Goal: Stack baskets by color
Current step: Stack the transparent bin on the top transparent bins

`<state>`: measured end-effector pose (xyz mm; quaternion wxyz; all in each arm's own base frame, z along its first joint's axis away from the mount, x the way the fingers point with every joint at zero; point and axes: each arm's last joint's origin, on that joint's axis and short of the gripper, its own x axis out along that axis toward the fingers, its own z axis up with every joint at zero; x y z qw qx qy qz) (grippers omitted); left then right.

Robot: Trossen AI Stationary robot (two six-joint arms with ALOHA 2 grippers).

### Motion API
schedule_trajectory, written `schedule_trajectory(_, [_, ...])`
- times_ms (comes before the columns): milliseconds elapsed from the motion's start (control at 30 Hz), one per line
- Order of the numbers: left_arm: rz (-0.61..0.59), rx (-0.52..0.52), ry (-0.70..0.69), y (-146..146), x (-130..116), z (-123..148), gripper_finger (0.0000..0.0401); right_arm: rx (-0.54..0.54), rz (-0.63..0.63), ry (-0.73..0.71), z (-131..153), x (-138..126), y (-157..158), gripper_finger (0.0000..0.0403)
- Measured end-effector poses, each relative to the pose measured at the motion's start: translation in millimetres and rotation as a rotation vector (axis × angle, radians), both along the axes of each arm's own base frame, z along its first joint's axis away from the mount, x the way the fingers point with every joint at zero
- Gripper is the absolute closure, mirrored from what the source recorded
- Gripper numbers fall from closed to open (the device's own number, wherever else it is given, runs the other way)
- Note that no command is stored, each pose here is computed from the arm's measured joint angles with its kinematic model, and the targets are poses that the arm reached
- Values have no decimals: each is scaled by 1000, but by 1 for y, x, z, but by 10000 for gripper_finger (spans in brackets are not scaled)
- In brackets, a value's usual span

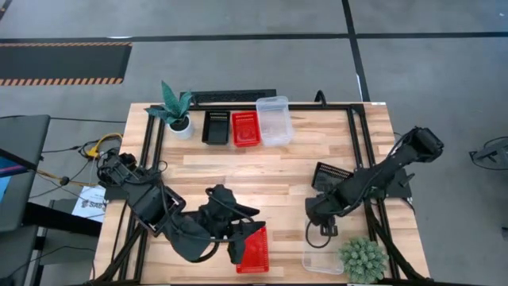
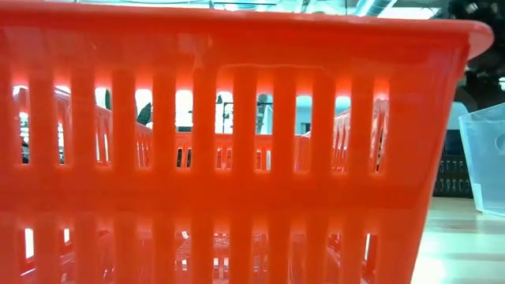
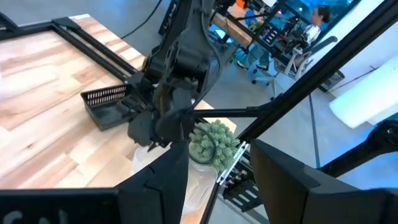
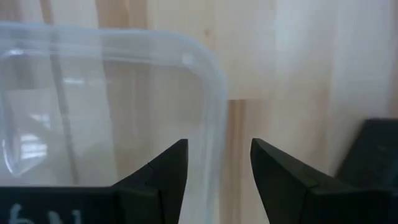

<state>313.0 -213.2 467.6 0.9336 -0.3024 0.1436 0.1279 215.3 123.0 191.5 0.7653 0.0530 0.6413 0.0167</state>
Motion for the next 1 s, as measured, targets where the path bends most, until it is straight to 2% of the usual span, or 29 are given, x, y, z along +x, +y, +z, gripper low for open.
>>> schedule_trajectory(267, [8, 34, 9, -8, -7, -2, 242, -10, 28, 122, -27, 8, 3, 277])
schedule_trajectory(467, [10, 18, 6, -9, -8, -2, 242, -2, 26, 113, -30, 14, 0, 384])
schedule_trajectory(700, [14, 45, 33, -9, -11, -5, 242, 25, -38, 19, -28, 39, -36, 397])
schedule_trajectory(1000, [156, 33, 34, -3, -14, -10, 242, 3, -160, -72, -14, 84, -112, 395])
